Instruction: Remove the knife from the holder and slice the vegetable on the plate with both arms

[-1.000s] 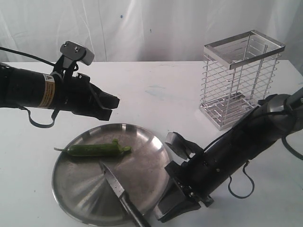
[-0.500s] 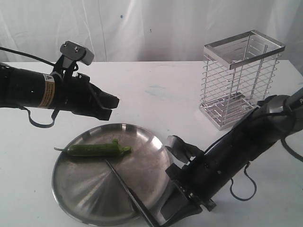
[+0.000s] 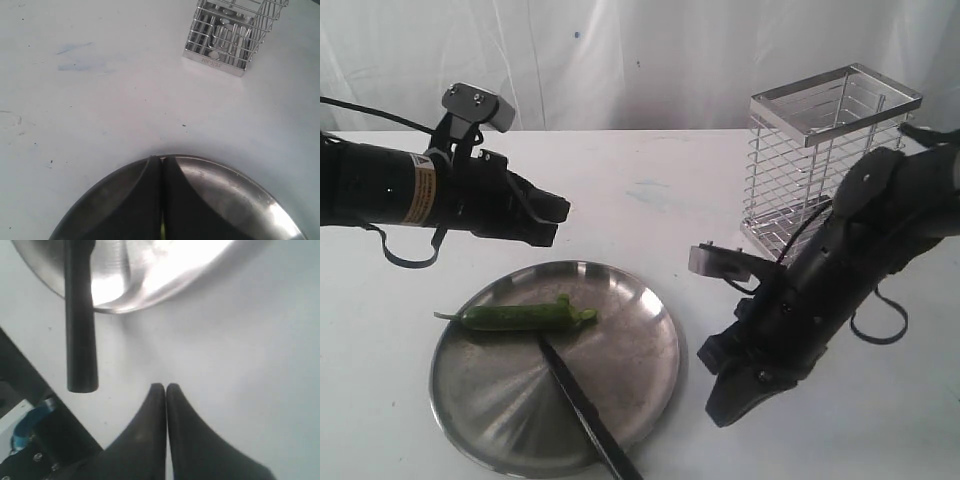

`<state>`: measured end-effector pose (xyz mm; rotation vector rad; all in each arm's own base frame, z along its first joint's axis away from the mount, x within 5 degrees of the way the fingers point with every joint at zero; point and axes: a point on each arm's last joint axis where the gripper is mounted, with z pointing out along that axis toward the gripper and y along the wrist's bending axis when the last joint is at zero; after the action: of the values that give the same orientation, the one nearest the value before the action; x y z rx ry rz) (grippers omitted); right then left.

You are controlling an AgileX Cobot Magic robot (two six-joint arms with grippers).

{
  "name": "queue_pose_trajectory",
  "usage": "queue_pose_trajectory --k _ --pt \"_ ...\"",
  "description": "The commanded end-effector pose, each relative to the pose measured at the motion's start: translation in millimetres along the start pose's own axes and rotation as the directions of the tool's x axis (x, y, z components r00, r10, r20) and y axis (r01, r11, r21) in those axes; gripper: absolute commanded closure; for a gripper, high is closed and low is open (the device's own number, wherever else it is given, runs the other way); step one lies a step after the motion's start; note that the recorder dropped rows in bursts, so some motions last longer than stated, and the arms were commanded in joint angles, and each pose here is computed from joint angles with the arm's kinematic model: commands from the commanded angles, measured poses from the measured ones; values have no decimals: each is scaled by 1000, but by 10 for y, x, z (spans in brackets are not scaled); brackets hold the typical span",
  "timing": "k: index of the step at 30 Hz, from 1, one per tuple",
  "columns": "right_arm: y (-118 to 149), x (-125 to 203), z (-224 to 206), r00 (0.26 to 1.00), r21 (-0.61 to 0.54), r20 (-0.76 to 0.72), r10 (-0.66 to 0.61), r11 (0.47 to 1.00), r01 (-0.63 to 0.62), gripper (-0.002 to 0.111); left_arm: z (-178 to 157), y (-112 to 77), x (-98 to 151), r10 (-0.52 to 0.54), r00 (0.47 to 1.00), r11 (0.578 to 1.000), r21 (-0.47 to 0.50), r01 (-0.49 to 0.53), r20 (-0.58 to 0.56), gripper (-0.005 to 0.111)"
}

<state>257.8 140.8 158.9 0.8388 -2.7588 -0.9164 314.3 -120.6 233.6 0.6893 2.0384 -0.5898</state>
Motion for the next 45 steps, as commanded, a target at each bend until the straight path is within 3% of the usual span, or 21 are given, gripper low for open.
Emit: queue_pose_trajectory --k 1,5,8,11,19,22,28,30,34,38,40,45 --pt "156 56 -133 998 202 -23 -62 977 65 108 5 -7 6 -13 1000 1000 -8 13 5 107" --pt "537 113 -28 971 422 -125 -202 875 236 108 5 -5 1 -6 1000 1000 -11 6 10 107" --pt "813 120 100 971 525 -86 -221 818 233 108 4 20 6 -6 1000 999 -38 6 5 107" --pt "1041 123 251 966 530 -36 -256 814 236 108 1 68 14 -6 1000 996 -91 6 -4 107" --pt "1475 251 536 894 483 -73 -442 769 419 107 -5 115 5 -57 998 988 -142 59 14 107" --pt "1523 261 564 856 473 -95 -508 734 487 95 -5 116 1 -69 997 987 -142 71 21 107" --pt "1518 243 567 846 481 -100 -524 718 502 46 -2 95 6 -43 999 992 -121 44 10 107" --pt "1529 229 565 844 481 -86 -530 719 501 35 -2 93 6 -40 999 992 -118 41 9 107" --pt "1550 188 551 800 488 -90 -593 674 555 33 -2 93 6 -40 999 992 -118 41 9 107" --pt "1602 225 589 804 510 -167 -571 648 566 33 -2 93 6 -40 999 992 -118 41 9 107" --pt "1680 241 632 789 553 -230 -570 590 588 33 -2 98 7 -40 999 992 -123 41 8 107" --pt "1851 182 752 814 760 -200 -545 438 480 33 -3 101 8 -40 999 991 -127 41 8 107"
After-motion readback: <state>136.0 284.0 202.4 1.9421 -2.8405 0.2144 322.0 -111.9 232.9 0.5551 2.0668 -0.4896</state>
